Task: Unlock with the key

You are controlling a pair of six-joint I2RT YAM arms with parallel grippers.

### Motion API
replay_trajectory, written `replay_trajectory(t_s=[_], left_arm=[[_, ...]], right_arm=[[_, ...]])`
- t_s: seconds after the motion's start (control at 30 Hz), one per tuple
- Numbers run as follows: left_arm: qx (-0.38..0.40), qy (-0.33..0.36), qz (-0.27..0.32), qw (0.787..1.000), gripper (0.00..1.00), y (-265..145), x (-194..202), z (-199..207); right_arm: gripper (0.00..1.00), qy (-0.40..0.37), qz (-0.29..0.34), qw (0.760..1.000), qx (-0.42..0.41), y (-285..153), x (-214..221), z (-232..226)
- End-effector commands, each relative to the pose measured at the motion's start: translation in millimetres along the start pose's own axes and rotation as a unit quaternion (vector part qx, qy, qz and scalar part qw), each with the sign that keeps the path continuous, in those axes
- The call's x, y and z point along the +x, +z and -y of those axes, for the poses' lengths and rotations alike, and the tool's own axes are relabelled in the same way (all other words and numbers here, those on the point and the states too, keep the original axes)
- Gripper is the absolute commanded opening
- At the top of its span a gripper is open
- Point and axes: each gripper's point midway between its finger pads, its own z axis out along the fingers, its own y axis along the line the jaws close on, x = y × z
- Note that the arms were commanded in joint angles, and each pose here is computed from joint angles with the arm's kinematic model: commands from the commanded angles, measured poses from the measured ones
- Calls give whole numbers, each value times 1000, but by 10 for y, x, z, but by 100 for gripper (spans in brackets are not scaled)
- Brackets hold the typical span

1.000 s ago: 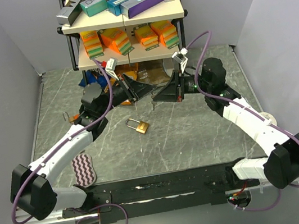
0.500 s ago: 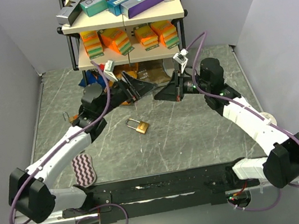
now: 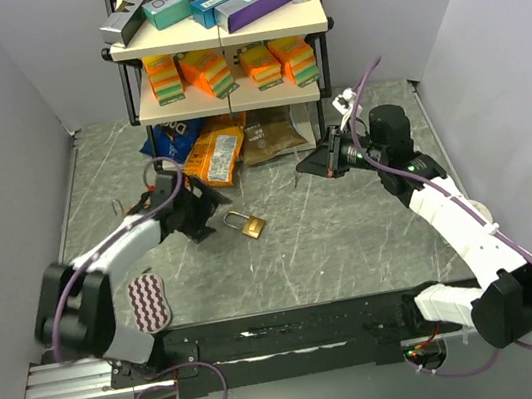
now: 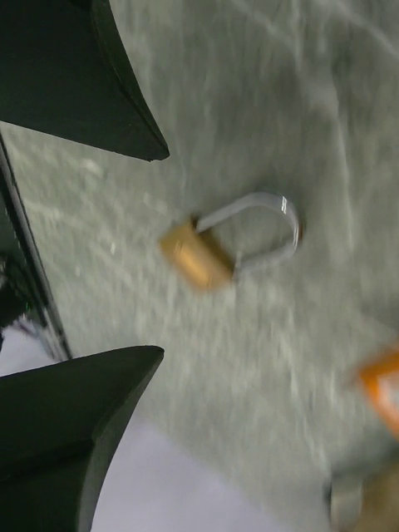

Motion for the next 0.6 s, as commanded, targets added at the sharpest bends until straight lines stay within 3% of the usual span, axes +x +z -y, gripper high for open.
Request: replay_trajectory(t_s=[0.0,0.17,0.43,0.57], left_arm=[[-50,58,-19,997,97,291,-4,-110],[-93,90,-57,990,96,654,77,-371],[-85,110,-103,985,95,956,264,-322],[-61,125,-100,985,95,1123,204,-93]], right_arm=[[0,-34,35,999,-4,-145,-191,-186],[0,-43,43,998,-6,-192,-243,-246],[0,-44,41,998,1,-159,-261,-208],[0,-45,37,998,4,-144,-278,-198]])
